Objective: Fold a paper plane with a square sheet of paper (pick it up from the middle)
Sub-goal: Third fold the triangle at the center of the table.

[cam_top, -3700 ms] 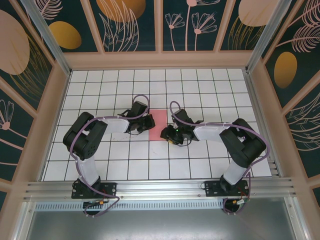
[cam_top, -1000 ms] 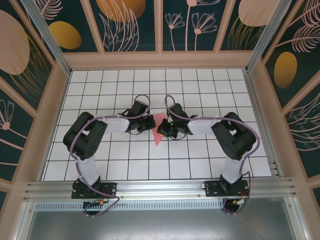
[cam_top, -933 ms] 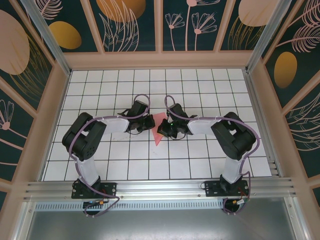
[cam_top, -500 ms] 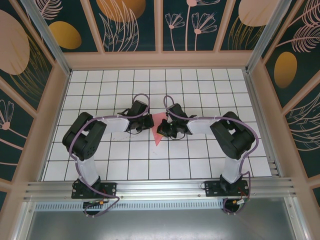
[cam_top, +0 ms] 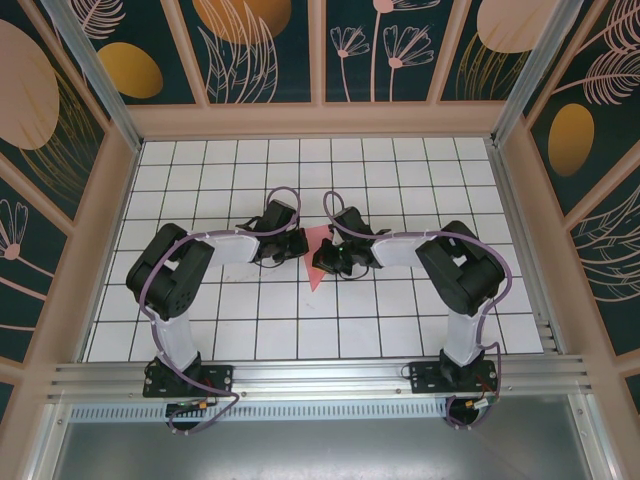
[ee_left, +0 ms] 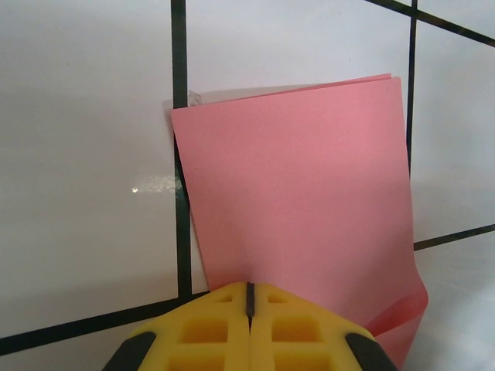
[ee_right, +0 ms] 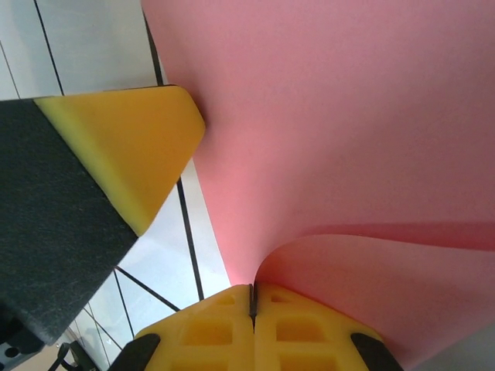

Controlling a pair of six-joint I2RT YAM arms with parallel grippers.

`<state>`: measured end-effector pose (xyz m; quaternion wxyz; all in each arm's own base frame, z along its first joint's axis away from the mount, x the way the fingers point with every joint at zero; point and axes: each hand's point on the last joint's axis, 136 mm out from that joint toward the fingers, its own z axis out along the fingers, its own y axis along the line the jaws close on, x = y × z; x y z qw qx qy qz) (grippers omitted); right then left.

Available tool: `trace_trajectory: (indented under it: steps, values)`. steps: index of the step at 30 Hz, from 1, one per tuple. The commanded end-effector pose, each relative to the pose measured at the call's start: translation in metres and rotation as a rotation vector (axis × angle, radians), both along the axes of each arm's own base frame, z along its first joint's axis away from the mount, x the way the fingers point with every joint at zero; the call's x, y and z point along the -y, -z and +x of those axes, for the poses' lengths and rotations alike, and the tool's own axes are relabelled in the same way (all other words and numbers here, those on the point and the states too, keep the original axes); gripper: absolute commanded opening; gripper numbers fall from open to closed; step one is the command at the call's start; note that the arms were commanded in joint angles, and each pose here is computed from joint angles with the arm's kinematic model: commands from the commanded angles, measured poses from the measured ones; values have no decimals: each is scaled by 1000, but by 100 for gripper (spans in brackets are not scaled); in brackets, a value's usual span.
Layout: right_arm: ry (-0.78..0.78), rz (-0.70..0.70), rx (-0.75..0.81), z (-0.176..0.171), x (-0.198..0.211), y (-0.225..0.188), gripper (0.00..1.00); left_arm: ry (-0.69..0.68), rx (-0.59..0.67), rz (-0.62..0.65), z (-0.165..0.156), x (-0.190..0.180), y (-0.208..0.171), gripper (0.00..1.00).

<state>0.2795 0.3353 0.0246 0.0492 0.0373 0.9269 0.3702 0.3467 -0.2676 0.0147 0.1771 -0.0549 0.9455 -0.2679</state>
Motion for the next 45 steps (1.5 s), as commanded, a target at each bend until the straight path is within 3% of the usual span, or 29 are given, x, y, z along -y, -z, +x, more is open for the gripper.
trace_trajectory:
  steps: [1, 45]
  values:
    - [-28, 1, 16, 3, -6, 0, 0, 22, -67, 44, -12, -6, 20, 1]
    - [94, -91, -4, 3, 18, 12, 0, 8, -73, 50, -12, -8, 21, 1]
